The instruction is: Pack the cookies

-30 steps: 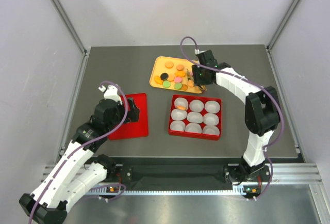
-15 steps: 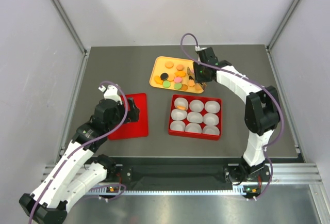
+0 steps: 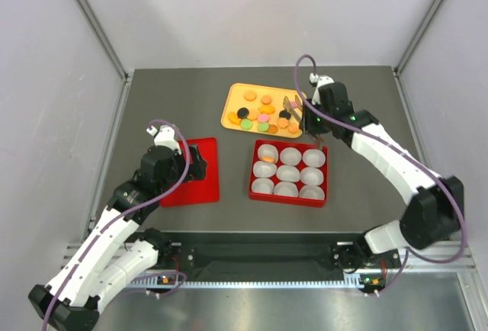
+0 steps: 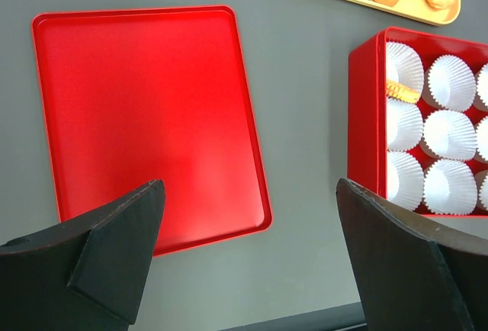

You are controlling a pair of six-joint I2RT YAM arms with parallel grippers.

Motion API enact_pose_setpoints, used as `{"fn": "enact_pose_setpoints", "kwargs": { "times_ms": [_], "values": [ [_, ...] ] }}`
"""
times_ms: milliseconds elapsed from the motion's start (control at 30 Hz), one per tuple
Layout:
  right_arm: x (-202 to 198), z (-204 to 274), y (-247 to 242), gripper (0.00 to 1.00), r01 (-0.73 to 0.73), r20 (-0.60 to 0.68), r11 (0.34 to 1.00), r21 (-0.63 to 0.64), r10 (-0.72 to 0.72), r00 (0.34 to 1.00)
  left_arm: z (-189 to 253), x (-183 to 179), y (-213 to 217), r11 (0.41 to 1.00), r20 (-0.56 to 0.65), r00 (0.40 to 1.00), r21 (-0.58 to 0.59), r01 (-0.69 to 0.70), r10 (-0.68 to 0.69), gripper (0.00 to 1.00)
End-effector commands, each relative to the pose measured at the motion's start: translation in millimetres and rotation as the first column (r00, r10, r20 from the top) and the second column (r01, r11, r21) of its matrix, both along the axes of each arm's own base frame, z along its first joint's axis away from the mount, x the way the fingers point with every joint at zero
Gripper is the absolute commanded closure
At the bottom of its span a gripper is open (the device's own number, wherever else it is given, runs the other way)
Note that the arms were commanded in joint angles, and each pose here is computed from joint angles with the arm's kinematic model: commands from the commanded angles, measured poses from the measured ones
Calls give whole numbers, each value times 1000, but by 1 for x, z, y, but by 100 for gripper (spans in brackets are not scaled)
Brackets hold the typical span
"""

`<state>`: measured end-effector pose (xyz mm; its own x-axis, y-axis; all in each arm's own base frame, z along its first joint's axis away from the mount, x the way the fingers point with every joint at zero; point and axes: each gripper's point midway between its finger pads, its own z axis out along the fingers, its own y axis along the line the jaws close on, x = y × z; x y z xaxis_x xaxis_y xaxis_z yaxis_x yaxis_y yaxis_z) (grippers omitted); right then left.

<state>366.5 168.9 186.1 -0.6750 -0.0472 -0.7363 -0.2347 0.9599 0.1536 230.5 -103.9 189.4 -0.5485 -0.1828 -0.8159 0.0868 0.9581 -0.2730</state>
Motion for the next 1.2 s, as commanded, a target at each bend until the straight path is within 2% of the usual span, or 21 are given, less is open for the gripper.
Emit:
{"fn": "enact_pose_setpoints", "kwargs": {
  "times_ms": [0, 200, 400, 767, 1167],
  "values": [
    [-38, 10, -5, 70, -26, 46, 998, 58, 24, 999, 6, 3, -1, 1000, 23, 1000, -11, -4, 4, 1],
    [-102, 10, -3, 70, -81, 48, 990, 112, 76, 996, 5, 3, -3, 1000, 20, 1000, -12, 5, -5, 1],
    [-136, -3, -3, 70, -104, 13, 986, 134, 103, 995, 4, 2, -3, 1000, 19, 1000, -12, 5, -5, 1],
    [-153, -34, -13, 69, -75, -32, 993, 94, 79, 996, 3, 2, -3, 1000, 15, 1000, -9, 7, -7, 1],
    [-146, -42, -11, 64, -61, -35, 995, 84, 64, 997, 3, 2, -3, 1000, 14, 1000, -8, 3, -3, 1]
  ]
}}
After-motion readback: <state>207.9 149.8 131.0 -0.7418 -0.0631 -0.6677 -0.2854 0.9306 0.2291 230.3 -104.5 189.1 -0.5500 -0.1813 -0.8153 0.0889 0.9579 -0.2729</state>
